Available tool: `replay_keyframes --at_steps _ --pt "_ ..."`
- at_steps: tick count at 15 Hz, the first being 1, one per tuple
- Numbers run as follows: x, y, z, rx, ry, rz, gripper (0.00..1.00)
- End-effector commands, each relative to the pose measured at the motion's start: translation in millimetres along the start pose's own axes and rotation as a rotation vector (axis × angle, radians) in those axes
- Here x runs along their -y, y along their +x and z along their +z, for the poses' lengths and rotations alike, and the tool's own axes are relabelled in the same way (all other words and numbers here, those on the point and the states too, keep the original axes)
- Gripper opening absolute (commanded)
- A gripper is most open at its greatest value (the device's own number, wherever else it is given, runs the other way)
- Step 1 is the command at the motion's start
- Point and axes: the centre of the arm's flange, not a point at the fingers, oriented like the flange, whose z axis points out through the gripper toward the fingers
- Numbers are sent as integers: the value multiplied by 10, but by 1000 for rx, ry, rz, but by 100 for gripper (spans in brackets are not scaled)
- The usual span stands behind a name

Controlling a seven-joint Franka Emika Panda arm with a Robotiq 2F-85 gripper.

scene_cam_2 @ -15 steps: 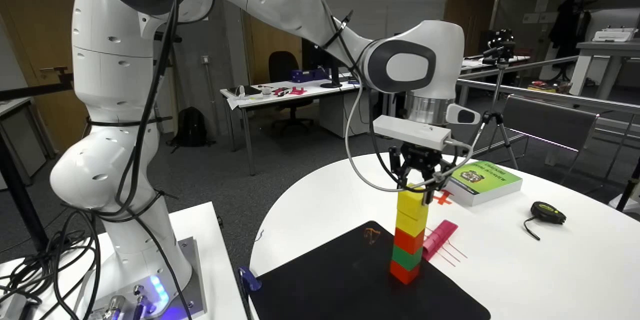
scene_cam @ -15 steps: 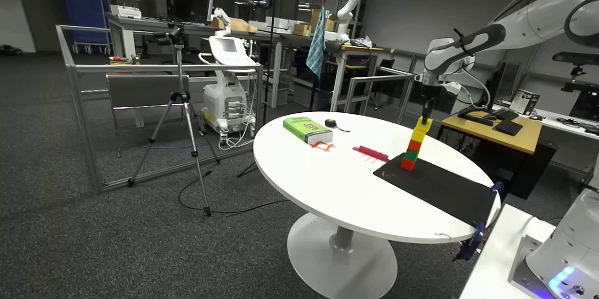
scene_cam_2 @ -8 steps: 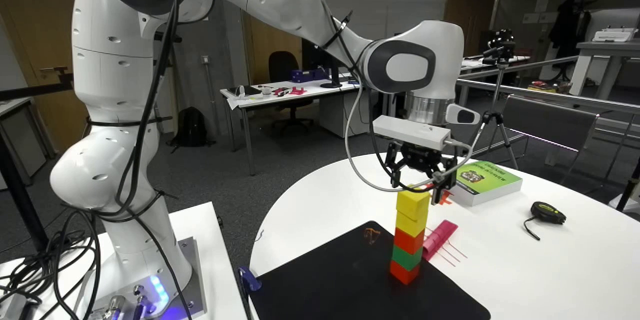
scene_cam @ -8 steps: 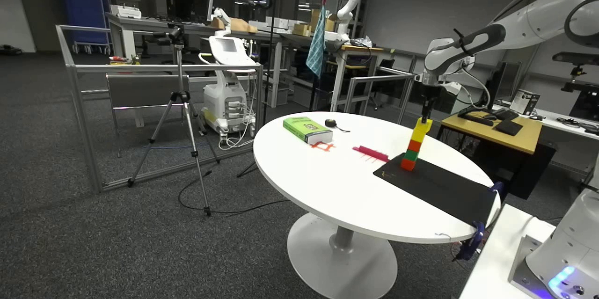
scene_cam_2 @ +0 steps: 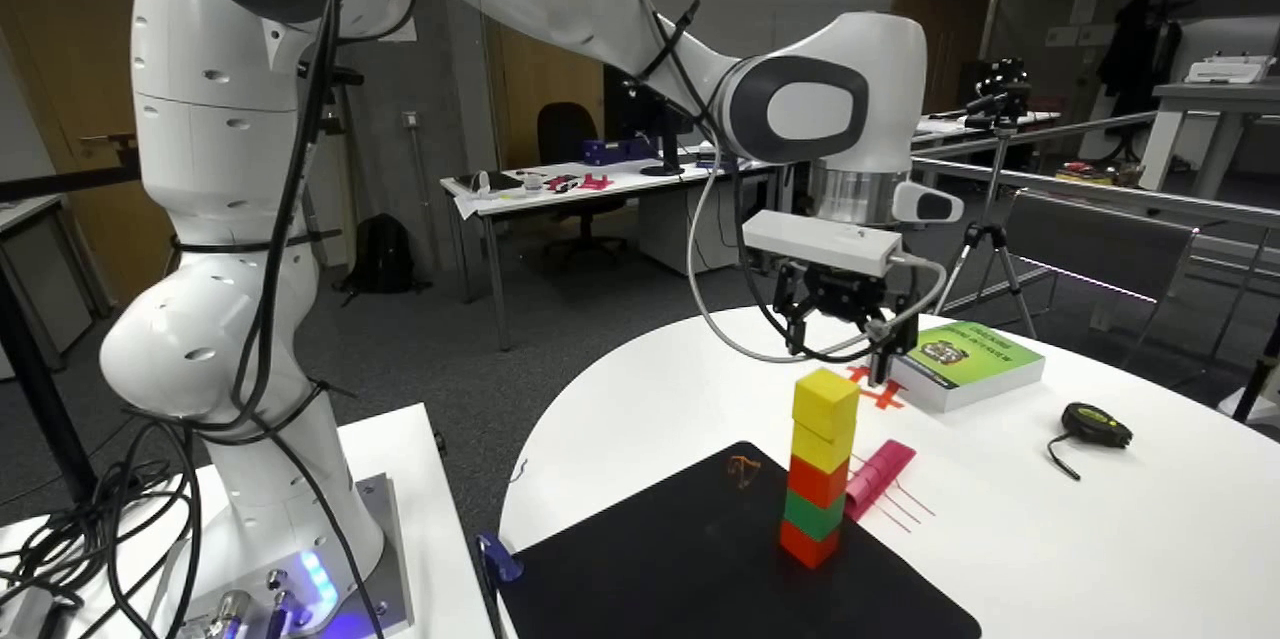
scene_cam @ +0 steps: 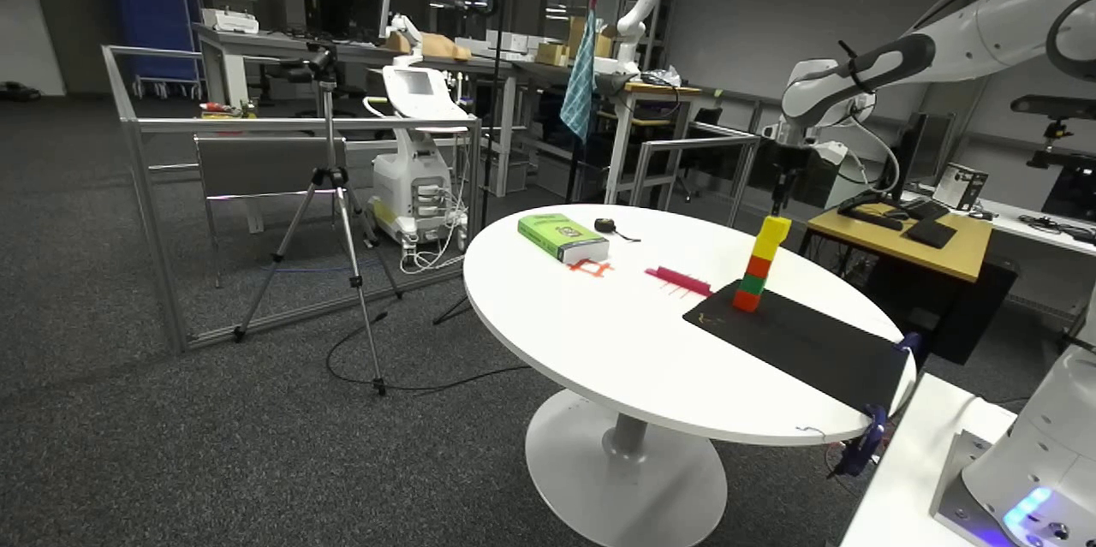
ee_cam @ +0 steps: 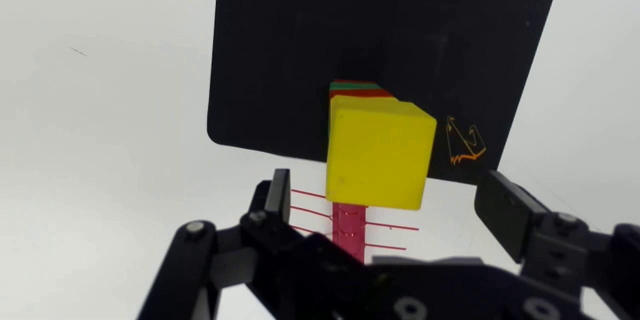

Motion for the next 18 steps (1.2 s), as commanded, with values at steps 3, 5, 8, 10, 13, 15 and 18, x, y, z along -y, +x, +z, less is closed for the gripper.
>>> replay_keyframes --at_steps 3,5,8,10,13,15,18 --pt "20 -168 -510 -93 -1 40 100" --pt "16 -241 -584 -102 -8 45 100" --pt "-35 -384 -627 -116 -17 53 100" --pt "-79 -448 -638 -113 -13 62 100" --pt "-119 -593 -599 -109 -13 75 100" --pt "-111 -742 -516 -106 -6 83 100" --pt "-66 -971 -382 -94 12 80 100"
